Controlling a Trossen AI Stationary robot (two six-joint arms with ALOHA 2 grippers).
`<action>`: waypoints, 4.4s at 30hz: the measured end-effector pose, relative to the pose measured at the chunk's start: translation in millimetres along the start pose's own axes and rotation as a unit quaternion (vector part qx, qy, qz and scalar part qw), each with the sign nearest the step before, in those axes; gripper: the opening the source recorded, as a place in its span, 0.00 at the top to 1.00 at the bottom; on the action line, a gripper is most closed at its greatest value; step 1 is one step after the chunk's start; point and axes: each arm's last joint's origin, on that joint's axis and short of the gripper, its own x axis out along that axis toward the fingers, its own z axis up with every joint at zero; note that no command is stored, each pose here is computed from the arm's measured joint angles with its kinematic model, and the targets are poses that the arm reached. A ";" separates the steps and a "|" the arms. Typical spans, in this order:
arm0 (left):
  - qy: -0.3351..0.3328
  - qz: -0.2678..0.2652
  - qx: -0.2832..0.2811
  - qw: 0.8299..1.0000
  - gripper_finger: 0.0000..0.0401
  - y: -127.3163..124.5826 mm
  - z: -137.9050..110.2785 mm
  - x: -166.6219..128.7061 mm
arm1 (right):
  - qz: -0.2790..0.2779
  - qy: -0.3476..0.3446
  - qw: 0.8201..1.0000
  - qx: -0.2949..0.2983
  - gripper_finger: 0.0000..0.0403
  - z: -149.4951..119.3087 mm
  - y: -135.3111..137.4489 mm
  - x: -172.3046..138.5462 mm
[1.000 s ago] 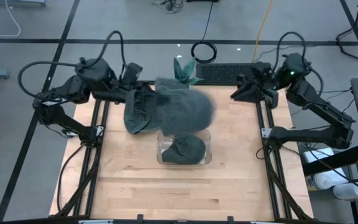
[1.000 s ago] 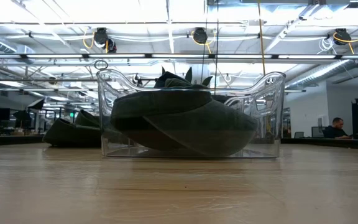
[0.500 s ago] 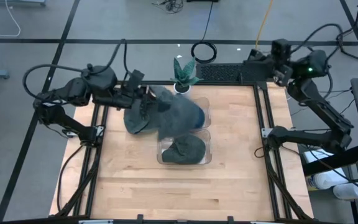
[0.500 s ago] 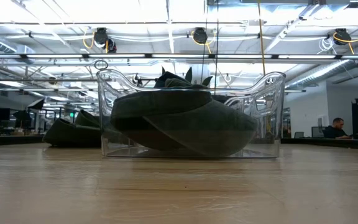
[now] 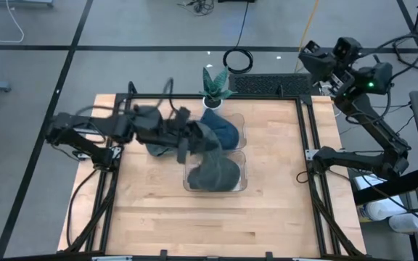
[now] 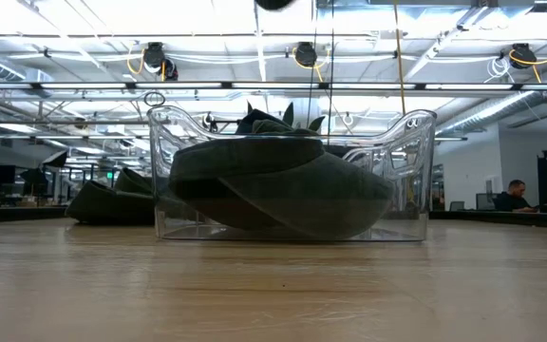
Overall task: Pick & Place hat
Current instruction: Put the bottom black cap into the bottom transparent bin
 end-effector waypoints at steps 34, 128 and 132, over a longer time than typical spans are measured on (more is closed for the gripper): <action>0.044 0.086 -0.164 0.982 0.95 111.9 -126.7 38.4 | 0.032 -0.102 0.993 -0.059 0.97 10.8 15.1 0.0; 0.168 0.348 -0.282 0.878 0.36 180.1 -167.3 50.5 | 0.051 -0.036 0.997 -0.048 0.98 5.5 12.4 1.2; 0.169 0.342 -0.279 0.881 0.36 178.4 -165.6 50.0 | 0.051 -0.036 0.997 -0.048 0.98 5.5 12.5 1.2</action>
